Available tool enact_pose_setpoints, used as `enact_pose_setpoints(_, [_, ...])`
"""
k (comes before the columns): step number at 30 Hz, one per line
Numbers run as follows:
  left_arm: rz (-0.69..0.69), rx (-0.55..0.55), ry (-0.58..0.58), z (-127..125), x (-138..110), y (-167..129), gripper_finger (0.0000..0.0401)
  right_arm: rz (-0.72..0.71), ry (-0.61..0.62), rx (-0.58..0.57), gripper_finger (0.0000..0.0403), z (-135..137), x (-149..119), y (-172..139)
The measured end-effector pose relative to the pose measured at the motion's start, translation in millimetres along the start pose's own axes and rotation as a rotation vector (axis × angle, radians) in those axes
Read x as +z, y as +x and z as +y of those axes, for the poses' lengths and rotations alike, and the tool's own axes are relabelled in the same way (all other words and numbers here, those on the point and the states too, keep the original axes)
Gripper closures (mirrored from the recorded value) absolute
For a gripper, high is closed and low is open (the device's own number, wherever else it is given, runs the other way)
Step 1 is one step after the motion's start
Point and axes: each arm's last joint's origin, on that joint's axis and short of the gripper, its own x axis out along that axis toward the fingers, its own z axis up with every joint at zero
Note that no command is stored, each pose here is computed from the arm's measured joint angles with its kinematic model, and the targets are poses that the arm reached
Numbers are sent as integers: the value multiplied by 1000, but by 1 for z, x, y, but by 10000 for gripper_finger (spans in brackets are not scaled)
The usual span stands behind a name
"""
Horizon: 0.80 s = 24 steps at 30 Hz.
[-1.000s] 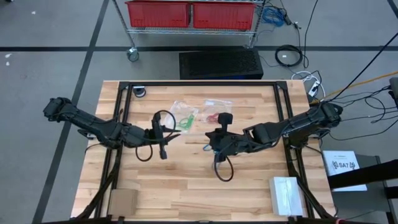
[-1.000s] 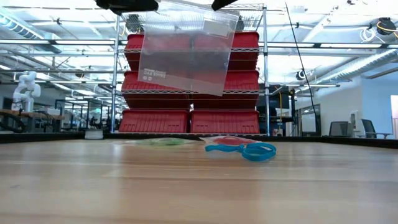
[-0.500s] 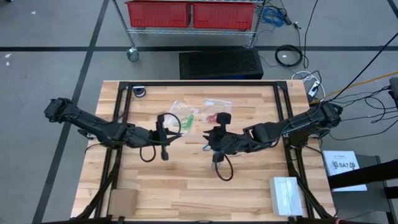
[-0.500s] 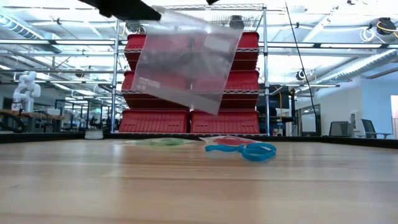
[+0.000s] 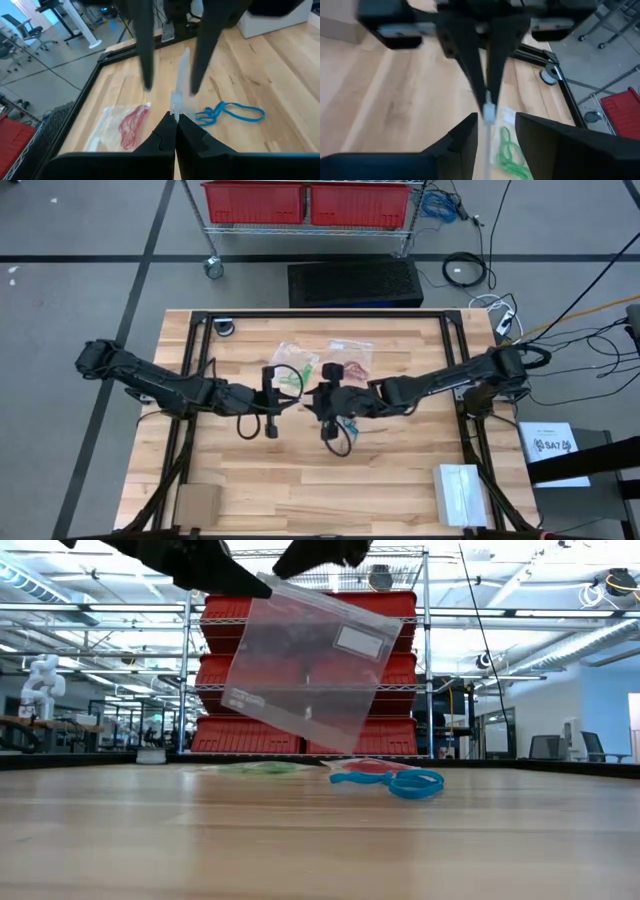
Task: Sort rubber bands
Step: Open the bottom transparent zip bag
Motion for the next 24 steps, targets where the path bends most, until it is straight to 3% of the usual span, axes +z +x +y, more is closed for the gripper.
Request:
enact_pose_setpoints(8, [-7,-2,-3,0,1,0,399,-5,34,84,285,-5,-6,15])
enact_pose_setpoints(18, [-4,-1,-3,0,0,0,399,1,21,61,390,-7,-6,17])
enact_pose_setpoints(24, [-2,-2,0,0,0,0,399,18,10,65,386,-7,-8,17])
